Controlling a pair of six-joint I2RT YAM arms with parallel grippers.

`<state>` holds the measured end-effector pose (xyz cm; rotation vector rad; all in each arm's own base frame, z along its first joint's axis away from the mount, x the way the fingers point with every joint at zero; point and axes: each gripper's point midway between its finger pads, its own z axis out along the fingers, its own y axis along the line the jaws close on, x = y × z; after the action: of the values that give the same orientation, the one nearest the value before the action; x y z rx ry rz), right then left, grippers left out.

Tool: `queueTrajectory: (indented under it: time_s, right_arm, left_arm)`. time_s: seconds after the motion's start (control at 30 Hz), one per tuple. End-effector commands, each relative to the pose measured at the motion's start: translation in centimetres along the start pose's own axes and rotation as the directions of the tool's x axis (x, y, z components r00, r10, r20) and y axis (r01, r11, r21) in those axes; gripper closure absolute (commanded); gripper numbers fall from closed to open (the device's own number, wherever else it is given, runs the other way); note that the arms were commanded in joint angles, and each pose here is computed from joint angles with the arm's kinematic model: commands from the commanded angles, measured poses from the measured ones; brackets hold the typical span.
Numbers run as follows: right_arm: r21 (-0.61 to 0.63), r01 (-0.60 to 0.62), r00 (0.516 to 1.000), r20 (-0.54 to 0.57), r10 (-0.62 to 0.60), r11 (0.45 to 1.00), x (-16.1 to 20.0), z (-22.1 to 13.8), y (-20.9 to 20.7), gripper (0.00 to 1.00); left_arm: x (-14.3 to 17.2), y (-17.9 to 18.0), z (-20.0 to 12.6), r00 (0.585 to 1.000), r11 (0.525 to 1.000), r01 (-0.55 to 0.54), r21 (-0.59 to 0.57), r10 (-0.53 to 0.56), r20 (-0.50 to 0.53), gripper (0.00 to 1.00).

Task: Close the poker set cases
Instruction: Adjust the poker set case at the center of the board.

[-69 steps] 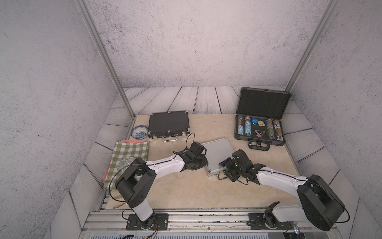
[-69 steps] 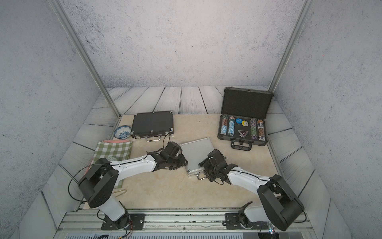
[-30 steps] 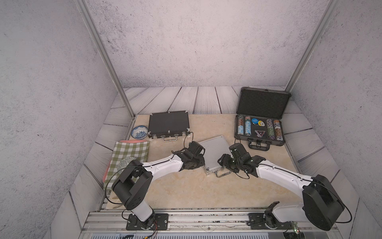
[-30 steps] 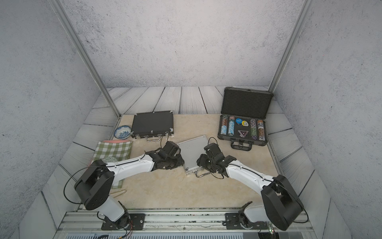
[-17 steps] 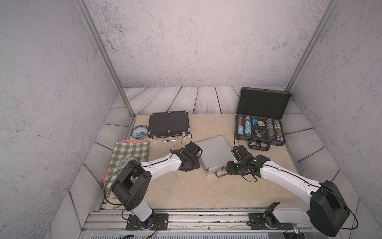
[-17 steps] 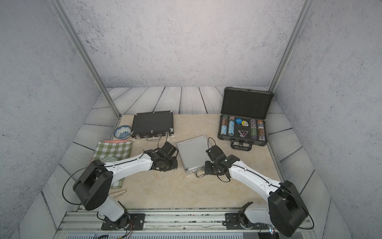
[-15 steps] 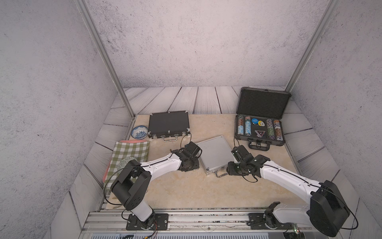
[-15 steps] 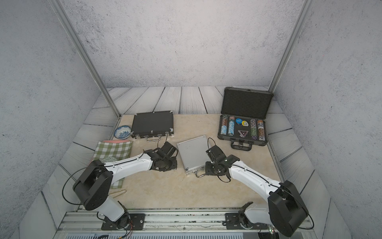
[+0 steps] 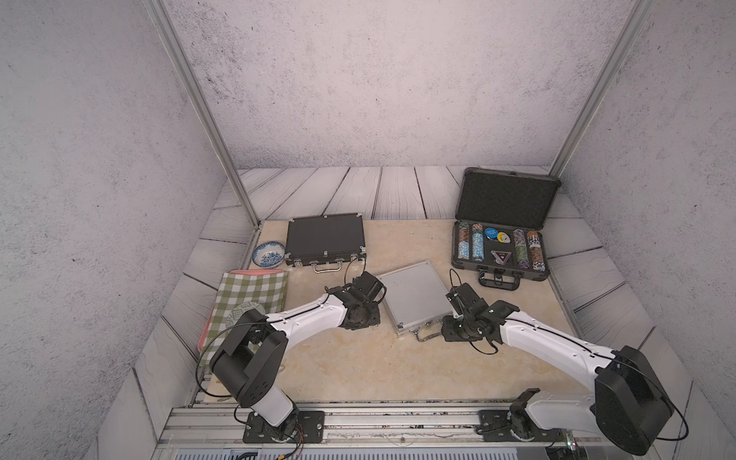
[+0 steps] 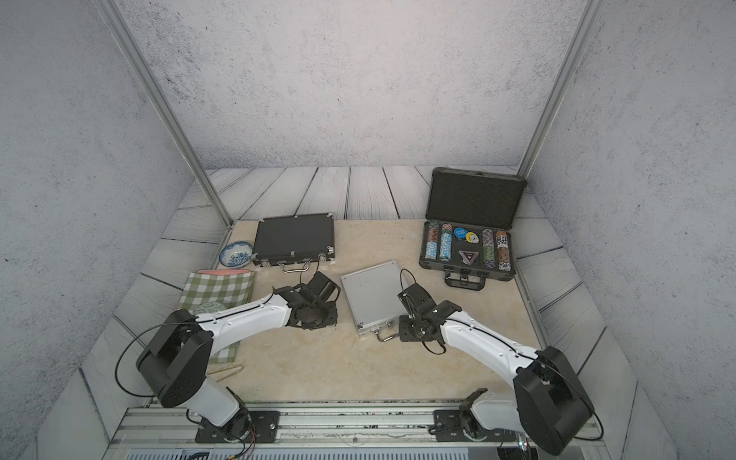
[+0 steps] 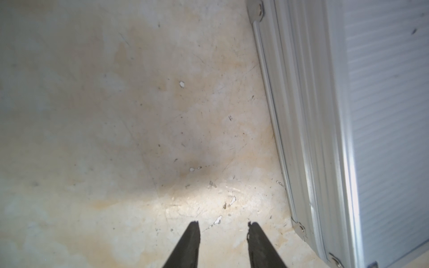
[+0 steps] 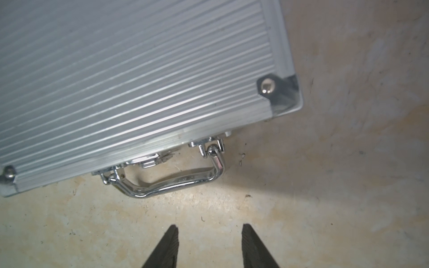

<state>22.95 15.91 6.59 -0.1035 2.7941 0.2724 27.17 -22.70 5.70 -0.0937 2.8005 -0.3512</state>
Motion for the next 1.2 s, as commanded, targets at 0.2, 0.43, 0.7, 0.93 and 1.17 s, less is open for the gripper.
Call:
queueTrajectory:
  time_s: [0.2, 0.43, 0.7, 0.93, 1.17]
  right_arm:
    - [0.000, 0.001, 0.999, 0.032, -0.001, 1.000, -0.6, 2.0, -0.3, 0.57]
    - [-0.009, -0.036, 0.998, 0.055, 0.037, 0.999, -1.5, 3.8, -0.4, 0.60]
    - [0.004, -0.052, 0.997, 0.060, 0.051, 0.999, -2.2, 5.6, -1.1, 0.63]
    - [-0.021, -0.068, 0.996, 0.058, 0.069, 0.997, -1.8, 6.7, -1.0, 0.69]
    - [-0.053, -0.187, 0.981, 0.050, 0.189, 0.981, -1.3, 6.9, -0.9, 0.78]
  left_arm:
    - [-1.0, 0.0, -1.3, 0.999, 1.000, -0.010, -0.002, 0.011, 0.030, 0.61]
    - [-1.1, 0.2, -1.9, 0.999, 1.000, -0.015, -0.006, 0.015, 0.045, 0.61]
    - [-0.9, 0.6, -2.1, 0.999, 1.000, -0.013, -0.010, 0.014, 0.051, 0.61]
    - [-1.1, 0.8, -2.4, 0.998, 1.000, -0.014, -0.015, 0.015, 0.062, 0.61]
    - [-1.2, 0.8, -2.6, 0.998, 1.000, -0.014, -0.020, 0.015, 0.065, 0.61]
